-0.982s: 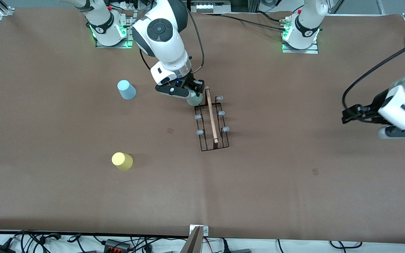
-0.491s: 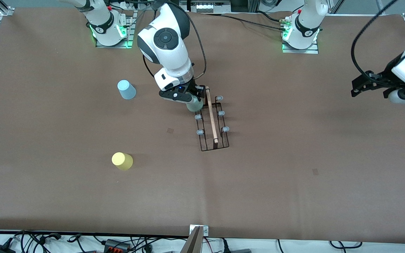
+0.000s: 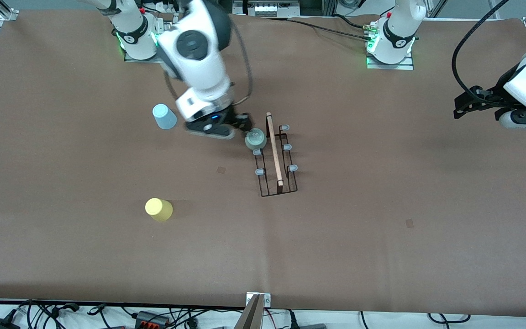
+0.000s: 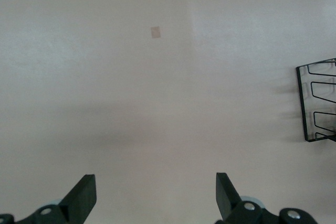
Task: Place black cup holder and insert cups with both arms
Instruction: 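Set the teal cup onto a rack peg and open the right gripper, then move the right gripper to the yellow cup and grasp it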
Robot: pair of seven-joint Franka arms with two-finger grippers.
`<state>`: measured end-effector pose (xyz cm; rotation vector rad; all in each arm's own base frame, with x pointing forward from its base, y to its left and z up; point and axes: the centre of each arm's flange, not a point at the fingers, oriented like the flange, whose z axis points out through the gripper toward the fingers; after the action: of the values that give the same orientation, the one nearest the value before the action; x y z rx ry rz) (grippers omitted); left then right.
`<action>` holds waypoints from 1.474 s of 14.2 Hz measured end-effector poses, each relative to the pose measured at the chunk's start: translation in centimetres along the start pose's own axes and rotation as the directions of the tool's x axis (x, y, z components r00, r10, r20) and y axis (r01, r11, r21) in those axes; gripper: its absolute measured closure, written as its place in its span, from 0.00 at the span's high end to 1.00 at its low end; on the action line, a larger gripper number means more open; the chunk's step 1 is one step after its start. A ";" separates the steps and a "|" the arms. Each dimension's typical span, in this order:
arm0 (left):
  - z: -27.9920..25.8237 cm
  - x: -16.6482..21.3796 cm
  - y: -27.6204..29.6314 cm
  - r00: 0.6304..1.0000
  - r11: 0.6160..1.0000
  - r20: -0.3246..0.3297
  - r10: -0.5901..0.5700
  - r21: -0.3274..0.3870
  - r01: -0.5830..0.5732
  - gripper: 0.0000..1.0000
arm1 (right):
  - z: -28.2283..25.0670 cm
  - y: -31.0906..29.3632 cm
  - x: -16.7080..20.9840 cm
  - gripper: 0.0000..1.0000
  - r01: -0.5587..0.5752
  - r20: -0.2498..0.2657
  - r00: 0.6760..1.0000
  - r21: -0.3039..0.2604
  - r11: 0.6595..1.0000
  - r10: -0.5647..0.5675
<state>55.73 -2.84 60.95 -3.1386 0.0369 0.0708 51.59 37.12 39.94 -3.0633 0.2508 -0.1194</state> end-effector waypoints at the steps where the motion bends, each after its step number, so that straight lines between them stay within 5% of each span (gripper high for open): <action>1: 0.0 0.0 -0.2 1.000 1.000 0.000 -0.001 0.000 0.001 1.00 | -0.1 3.5 3.0 1.00 0.047 0.002 0.999 -0.017 0.999 -0.047; 4: 0.0 0.0 -0.5 1.000 1.000 0.000 -0.004 0.000 0.004 1.00 | 1.6 15.4 11.4 1.00 0.173 -0.009 0.985 -0.041 0.984 -0.173; 7: -0.1 0.1 -1.3 1.000 1.000 -0.014 -0.017 -0.001 0.017 1.00 | 6.4 21.3 15.5 1.00 0.218 -0.089 0.971 -0.037 0.975 -0.221; 12: -0.3 0.4 -3.2 0.998 0.999 -0.036 -0.046 -0.003 0.046 1.00 | 14.0 20.8 16.4 1.00 0.233 -0.194 0.954 0.004 0.973 -0.228; 21: -0.3 0.4 -2.2 0.999 1.000 -0.035 -0.029 -0.003 0.028 1.00 | 18.7 20.8 15.8 0.98 0.235 -0.206 0.952 0.018 0.972 -0.226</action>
<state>56.18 -0.66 61.22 -3.1415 -0.0078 0.0157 65.39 15.09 21.02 -3.0266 -0.1018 -0.4441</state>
